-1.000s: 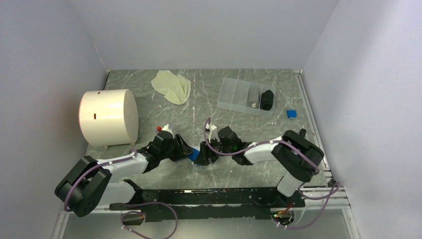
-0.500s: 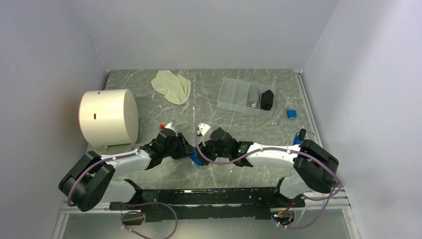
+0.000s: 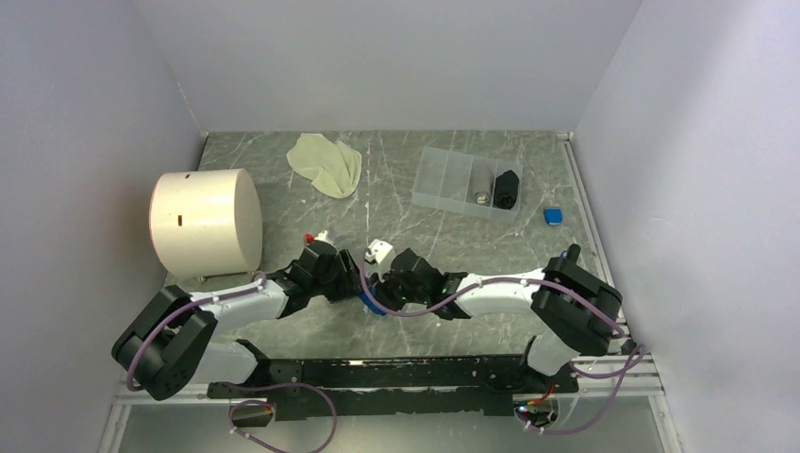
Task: Roll the underwear
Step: Roll the underwear to the center of the board.
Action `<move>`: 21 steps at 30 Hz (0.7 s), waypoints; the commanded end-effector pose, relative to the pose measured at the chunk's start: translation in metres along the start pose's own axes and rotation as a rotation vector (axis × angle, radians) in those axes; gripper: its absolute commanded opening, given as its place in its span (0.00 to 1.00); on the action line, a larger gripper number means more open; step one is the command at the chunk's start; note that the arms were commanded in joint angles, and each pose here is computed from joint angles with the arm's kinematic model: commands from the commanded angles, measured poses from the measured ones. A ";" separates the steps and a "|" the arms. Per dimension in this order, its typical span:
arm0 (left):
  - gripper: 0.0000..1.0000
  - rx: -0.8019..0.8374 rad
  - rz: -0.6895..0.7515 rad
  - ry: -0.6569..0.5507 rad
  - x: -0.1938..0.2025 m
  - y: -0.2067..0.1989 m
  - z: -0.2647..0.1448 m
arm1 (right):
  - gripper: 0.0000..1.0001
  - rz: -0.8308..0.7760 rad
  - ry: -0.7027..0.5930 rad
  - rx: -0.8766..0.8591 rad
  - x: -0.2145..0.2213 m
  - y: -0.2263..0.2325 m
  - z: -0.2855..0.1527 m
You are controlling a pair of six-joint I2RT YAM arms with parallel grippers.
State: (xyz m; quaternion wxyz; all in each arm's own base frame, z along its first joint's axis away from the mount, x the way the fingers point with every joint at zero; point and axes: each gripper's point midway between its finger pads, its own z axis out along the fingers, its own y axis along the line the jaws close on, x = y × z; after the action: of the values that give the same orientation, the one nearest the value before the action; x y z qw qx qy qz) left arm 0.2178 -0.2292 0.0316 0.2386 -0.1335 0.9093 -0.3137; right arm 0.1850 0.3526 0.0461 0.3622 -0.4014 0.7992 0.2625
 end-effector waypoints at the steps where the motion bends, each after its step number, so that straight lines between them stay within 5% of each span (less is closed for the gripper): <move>1: 0.60 -0.115 0.041 0.057 0.016 0.029 -0.006 | 0.18 0.121 0.063 -0.028 0.036 -0.019 -0.005; 8: 0.66 -0.029 0.083 -0.003 0.000 0.007 -0.004 | 0.20 0.215 0.056 -0.186 0.043 -0.015 -0.001; 14: 0.59 -0.134 0.063 0.031 0.004 0.024 0.011 | 0.25 0.247 0.065 -0.187 0.045 -0.021 0.003; 21: 0.41 -0.212 0.026 0.062 0.015 0.046 0.016 | 0.56 0.151 -0.005 -0.129 0.014 -0.032 -0.010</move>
State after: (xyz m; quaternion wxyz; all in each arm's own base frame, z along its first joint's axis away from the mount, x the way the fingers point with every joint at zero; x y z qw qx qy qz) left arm 0.2336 -0.2368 0.0287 0.2415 -0.1208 0.9163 -0.2958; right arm 0.2069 0.3333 0.0361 0.3226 -0.3378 0.8024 0.3715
